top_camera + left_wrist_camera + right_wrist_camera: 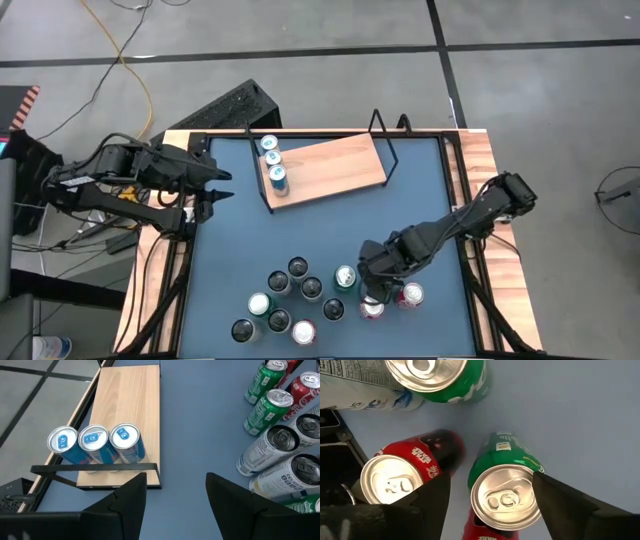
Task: Place canned beverage on shelf
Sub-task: Put the top right green soda can on the shelf
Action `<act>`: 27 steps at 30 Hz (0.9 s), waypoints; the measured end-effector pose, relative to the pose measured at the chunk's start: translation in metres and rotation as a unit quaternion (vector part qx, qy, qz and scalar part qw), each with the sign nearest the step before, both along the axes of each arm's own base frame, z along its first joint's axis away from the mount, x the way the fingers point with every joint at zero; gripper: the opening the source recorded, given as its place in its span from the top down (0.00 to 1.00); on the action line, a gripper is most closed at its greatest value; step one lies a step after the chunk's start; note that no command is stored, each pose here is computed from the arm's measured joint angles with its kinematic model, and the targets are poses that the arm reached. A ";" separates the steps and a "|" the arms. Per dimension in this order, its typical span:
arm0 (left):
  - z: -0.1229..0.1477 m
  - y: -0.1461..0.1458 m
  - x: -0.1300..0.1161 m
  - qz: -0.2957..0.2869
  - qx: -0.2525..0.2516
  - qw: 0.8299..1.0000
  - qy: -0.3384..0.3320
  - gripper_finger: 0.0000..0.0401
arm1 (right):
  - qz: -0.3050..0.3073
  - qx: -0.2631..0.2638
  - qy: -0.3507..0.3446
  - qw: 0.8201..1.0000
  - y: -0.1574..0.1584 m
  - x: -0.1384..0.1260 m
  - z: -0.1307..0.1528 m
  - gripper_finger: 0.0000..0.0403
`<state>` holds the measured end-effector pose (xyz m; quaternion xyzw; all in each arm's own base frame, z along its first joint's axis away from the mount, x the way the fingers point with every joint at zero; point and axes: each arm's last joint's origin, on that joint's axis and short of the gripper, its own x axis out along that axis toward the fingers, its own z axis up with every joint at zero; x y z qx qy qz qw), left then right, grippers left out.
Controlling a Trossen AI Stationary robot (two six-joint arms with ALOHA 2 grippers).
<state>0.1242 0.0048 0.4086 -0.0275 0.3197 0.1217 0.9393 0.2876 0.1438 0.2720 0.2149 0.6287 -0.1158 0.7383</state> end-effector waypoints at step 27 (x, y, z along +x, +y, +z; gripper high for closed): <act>0.000 0.000 0.000 0.001 0.000 1.000 0.000 0.52 | 0.015 -0.010 0.064 0.998 -0.004 0.010 -0.027 0.15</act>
